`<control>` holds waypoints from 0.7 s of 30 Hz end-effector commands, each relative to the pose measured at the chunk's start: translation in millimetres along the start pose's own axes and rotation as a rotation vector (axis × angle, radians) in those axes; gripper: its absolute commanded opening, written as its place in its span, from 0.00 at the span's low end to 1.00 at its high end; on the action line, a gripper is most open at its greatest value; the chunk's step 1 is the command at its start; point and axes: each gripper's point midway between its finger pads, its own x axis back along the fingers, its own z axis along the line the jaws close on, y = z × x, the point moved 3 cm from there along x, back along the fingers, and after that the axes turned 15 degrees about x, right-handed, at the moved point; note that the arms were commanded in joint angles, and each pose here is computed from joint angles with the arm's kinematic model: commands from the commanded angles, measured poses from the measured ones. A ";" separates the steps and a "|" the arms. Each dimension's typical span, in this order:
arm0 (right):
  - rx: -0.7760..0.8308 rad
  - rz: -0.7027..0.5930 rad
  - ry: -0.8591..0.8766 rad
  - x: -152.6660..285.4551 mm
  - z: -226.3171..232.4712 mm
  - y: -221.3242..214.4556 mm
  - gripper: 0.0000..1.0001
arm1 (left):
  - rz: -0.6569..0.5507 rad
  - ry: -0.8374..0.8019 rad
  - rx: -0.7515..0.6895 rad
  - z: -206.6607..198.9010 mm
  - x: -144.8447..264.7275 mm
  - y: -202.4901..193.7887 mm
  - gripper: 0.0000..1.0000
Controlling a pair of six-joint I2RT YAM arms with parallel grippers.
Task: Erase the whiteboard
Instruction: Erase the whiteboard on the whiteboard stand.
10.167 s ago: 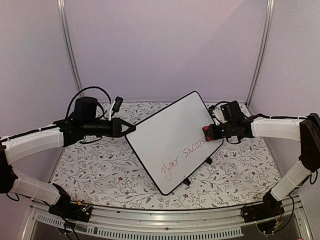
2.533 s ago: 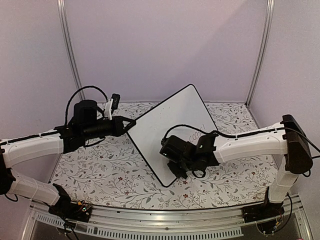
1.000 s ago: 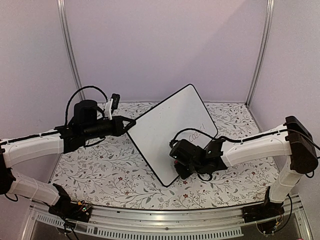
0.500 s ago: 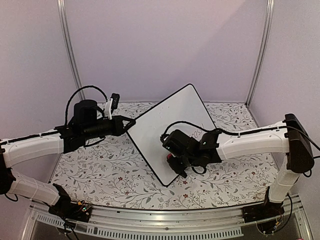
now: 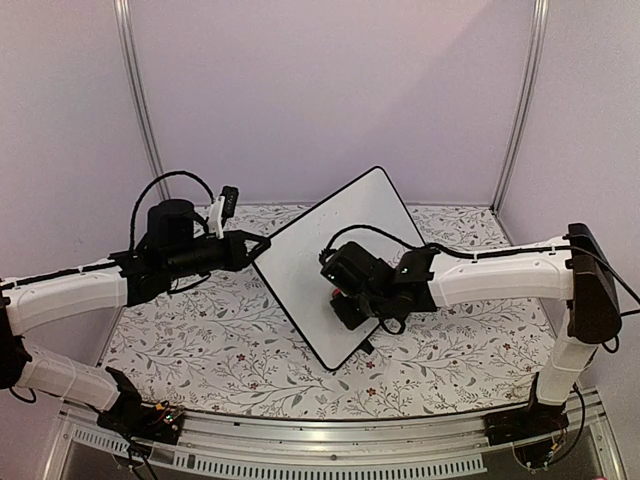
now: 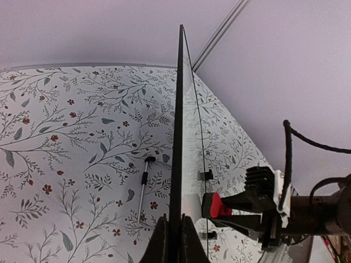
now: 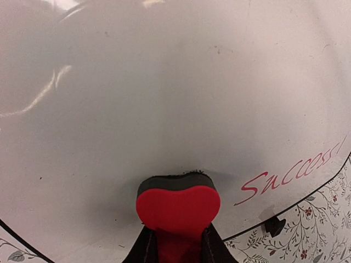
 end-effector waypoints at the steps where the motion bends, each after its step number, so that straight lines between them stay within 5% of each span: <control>1: -0.078 -0.075 -0.032 1.5 -23.6 19.1 0.22 | 0.062 -0.050 -0.074 -8.9 -3.2 -13.7 0.00; 21: -0.094 0.130 0.115 -19.3 20.2 -84.6 0.21 | 0.065 -0.053 -0.071 -9.0 -3.4 -14.0 0.00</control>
